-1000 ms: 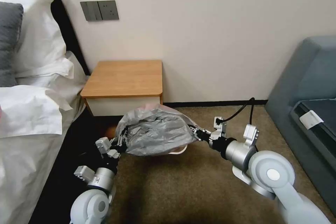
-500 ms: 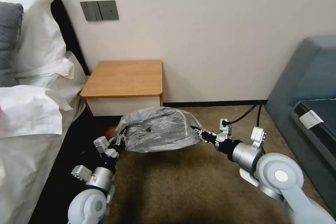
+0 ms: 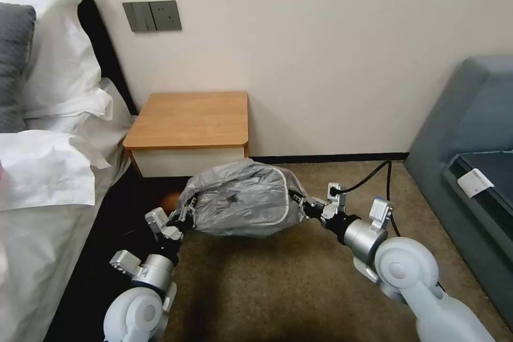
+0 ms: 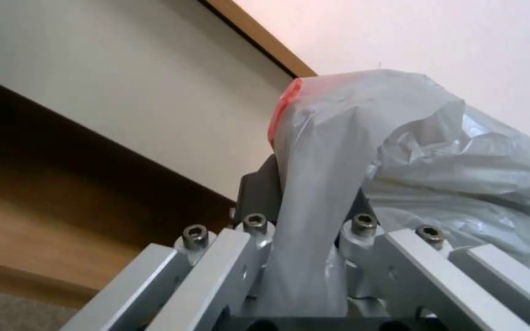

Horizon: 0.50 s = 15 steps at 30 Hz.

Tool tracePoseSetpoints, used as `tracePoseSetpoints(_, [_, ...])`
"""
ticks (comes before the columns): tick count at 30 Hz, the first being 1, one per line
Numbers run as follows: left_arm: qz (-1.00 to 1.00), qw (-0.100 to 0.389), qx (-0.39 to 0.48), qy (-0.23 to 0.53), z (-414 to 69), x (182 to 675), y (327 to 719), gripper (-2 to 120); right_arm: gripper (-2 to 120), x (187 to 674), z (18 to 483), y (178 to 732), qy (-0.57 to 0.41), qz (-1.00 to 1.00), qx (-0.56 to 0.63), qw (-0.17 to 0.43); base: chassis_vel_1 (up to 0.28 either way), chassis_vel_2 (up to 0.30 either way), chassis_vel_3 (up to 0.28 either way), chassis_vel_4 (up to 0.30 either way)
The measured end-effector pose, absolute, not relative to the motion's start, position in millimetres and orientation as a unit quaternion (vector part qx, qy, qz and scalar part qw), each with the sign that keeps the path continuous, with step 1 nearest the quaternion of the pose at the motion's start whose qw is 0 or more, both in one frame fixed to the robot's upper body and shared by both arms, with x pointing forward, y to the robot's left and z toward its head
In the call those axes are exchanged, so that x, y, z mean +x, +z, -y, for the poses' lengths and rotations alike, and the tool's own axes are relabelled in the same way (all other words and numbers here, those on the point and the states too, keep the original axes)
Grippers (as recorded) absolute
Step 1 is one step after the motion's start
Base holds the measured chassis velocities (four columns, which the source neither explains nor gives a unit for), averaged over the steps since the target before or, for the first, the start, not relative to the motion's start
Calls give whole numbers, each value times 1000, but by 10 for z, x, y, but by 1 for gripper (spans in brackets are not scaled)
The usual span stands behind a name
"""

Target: Pick up the garbage bag from the table and place it over the trash can.

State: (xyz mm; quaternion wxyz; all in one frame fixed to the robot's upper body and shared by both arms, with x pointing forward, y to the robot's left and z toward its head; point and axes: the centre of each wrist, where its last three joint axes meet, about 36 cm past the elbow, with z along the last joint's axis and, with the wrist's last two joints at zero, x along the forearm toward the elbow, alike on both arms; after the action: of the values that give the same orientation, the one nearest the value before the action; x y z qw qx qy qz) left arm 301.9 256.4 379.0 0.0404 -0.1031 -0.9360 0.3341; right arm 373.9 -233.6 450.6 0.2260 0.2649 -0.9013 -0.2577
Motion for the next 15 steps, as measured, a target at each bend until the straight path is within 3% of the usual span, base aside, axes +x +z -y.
tracePoseSetpoints(15, [932,45,-117,341,-2541,2985,3799,8,0,3937,2378,4402,-241,906,261,228,0,0,0,0])
